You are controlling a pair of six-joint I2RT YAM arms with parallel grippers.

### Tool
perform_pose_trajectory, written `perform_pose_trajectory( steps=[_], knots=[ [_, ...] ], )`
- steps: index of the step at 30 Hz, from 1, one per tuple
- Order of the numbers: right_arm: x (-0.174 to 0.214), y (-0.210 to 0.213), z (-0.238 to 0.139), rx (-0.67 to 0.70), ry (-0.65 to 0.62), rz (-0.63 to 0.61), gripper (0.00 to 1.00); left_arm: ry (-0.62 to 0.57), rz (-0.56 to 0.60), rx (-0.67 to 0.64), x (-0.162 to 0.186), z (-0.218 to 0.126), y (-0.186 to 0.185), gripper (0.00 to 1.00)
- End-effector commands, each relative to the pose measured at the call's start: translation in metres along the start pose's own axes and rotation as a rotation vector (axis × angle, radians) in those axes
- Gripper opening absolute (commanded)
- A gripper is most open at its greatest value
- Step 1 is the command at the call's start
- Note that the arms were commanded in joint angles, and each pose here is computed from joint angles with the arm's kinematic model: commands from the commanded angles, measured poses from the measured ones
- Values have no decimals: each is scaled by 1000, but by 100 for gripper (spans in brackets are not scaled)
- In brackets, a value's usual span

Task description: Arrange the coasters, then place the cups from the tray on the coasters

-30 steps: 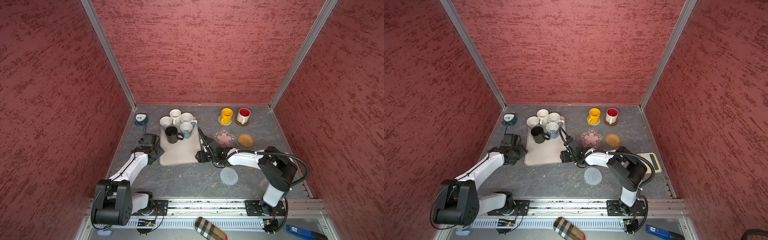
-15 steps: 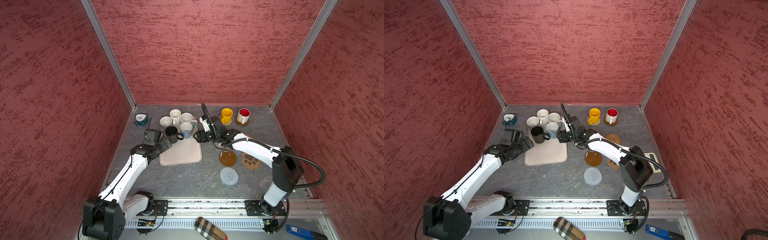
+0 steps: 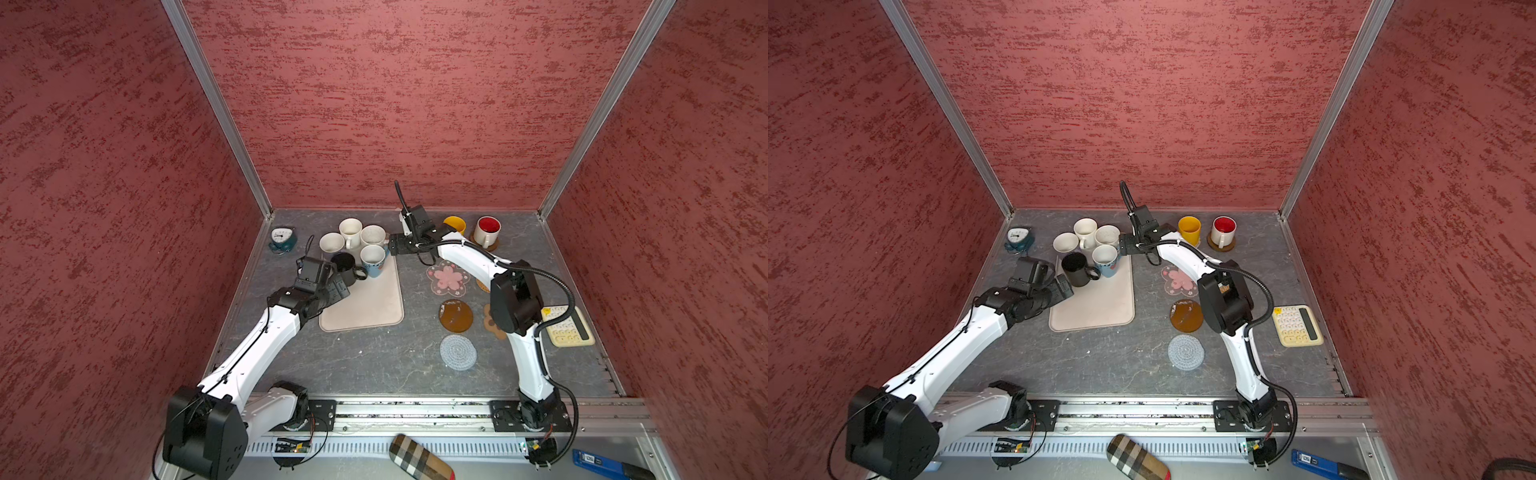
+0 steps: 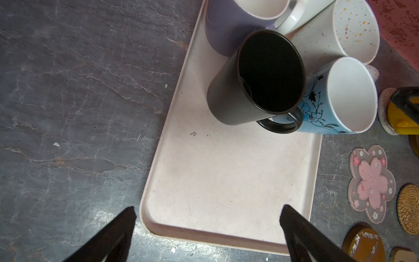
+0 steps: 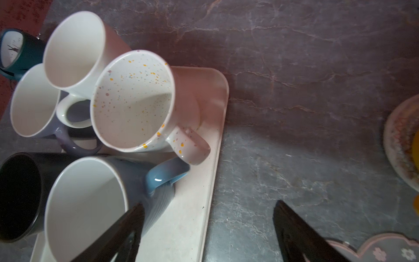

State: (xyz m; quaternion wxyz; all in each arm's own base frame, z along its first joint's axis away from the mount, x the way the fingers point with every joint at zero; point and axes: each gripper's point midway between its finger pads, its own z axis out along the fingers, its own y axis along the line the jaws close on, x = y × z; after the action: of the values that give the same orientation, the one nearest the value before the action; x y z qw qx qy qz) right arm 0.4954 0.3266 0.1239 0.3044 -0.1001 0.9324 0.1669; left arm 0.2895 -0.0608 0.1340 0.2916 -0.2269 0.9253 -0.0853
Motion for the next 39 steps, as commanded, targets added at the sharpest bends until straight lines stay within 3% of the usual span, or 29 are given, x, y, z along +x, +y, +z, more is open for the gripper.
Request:
perform_pose_trajectory(
  steps=[1, 25, 39],
  knots=[
    [-7, -4, -1, 36, -4, -16, 90, -22, 29, -1, -4, 0, -4, 100],
    [-6, -9, 30, 67, 25, -26, 88, -27, 48, 8, -3, 0, -6, 99],
    [-1, -3, 8, 31, 23, -39, 80, -23, 42, 12, 0, -1, -6, 99]
  ],
)
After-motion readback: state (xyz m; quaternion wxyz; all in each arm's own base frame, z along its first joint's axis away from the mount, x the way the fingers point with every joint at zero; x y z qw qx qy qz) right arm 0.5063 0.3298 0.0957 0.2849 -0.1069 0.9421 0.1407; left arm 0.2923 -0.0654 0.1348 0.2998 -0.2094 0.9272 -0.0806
